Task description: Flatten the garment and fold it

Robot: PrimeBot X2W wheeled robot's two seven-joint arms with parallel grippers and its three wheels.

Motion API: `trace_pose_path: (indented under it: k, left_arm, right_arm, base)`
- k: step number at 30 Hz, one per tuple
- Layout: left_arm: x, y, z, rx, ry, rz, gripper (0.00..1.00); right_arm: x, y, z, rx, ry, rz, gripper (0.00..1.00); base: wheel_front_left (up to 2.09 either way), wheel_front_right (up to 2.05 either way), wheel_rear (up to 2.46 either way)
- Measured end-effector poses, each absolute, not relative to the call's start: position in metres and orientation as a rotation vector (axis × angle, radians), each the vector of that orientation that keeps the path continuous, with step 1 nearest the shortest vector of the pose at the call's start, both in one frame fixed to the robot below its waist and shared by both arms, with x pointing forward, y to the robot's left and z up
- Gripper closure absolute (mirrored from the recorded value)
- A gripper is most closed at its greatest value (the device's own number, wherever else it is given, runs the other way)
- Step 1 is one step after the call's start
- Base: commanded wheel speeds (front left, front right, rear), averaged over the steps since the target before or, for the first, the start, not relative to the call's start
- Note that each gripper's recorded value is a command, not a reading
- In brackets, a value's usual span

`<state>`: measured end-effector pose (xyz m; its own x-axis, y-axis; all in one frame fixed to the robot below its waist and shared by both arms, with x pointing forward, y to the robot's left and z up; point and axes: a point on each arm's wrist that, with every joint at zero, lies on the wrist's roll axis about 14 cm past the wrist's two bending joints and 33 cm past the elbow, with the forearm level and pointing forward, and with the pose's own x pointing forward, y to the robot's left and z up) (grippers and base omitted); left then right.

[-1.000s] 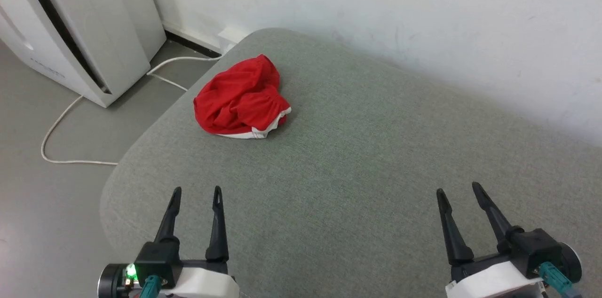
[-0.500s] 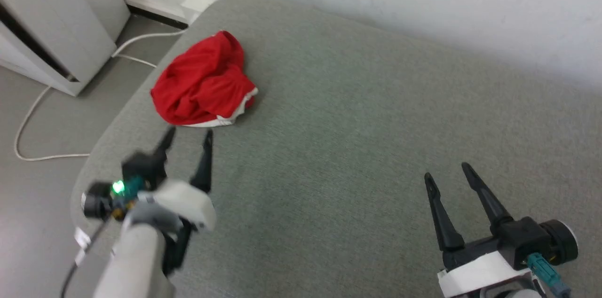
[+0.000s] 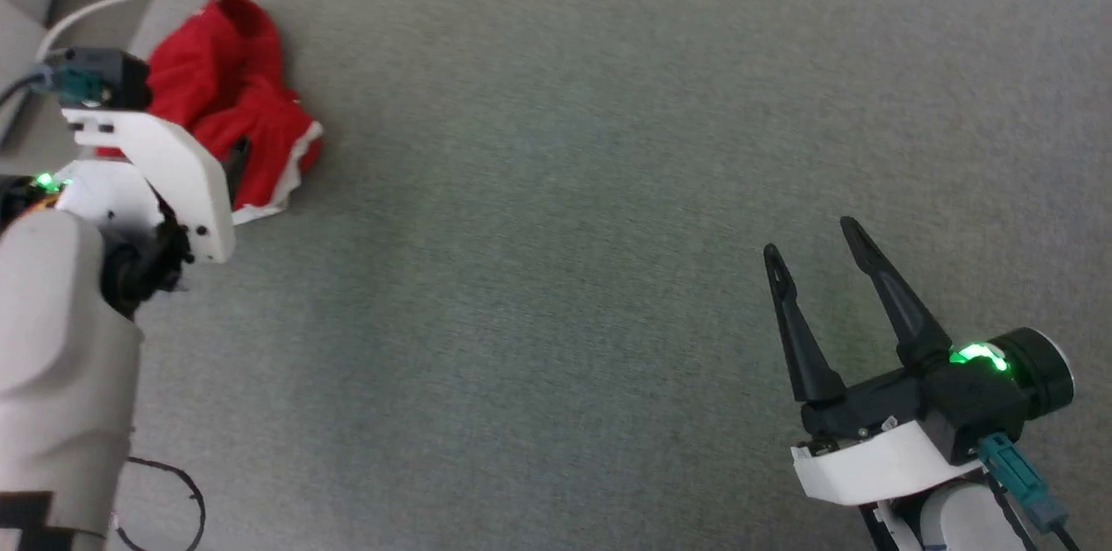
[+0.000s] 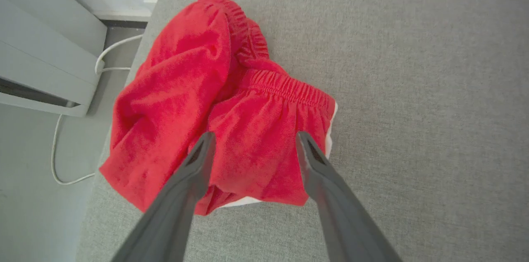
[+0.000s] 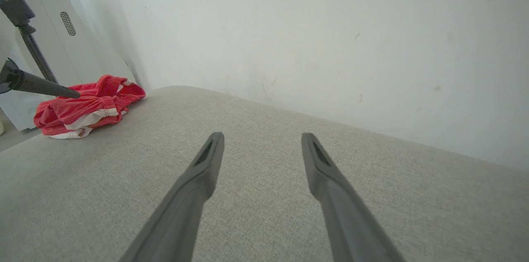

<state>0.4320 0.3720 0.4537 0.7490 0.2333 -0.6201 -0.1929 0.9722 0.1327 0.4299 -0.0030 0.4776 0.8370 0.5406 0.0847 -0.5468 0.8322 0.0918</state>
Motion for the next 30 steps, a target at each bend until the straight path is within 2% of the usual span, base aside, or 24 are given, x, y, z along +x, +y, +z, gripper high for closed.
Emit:
trace_pose_path:
  k: [5, 12, 13, 14, 15, 19, 23, 30]
  left_arm:
    - [0.436, 0.370, 0.417, -0.033, 0.917, 0.198, 0.00]
    - [0.430, 0.377, 0.381, -0.116, 1.151, 0.206, 0.00]
    - [0.431, 0.377, 0.380, -0.128, 1.173, 0.203, 0.14]
    - [0.432, 0.377, 0.378, -0.139, 1.193, 0.199, 0.72]
    - [0.433, 0.375, 0.377, -0.153, 1.207, 0.193, 1.00]
    - [0.440, 0.374, 0.379, -0.176, 1.191, 0.183, 1.00]
    - [0.443, 0.377, 0.385, -0.179, 1.091, 0.199, 1.00]
    - [0.466, 0.385, 0.445, -0.157, 0.740, 0.211, 1.00]
  right_arm:
    - [0.434, -0.019, 0.457, 0.117, -0.004, 0.531, 0.00]
    - [0.438, -0.042, 0.431, 0.106, 0.061, 0.464, 0.00]
    - [0.438, -0.045, 0.428, 0.104, 0.070, 0.455, 0.00]
    - [0.438, -0.048, 0.425, 0.101, 0.078, 0.445, 0.00]
    - [0.438, -0.051, 0.423, 0.099, 0.085, 0.438, 0.00]
    - [0.437, -0.060, 0.416, 0.087, 0.107, 0.415, 0.00]
    - [0.435, -0.062, 0.419, 0.083, 0.102, 0.409, 0.00]
    - [0.429, -0.063, 0.439, 0.072, 0.060, 0.407, 0.00]
  base:
    - [0.00, 0.00, 0.00]
    - [0.00, 0.00, 0.00]
    - [0.00, 0.00, 0.00]
    - [0.00, 0.00, 0.00]
    - [0.00, 0.00, 0.00]
    - [0.00, 0.00, 0.00]
    - [0.00, 0.00, 0.00]
    - [0.00, 0.00, 0.00]
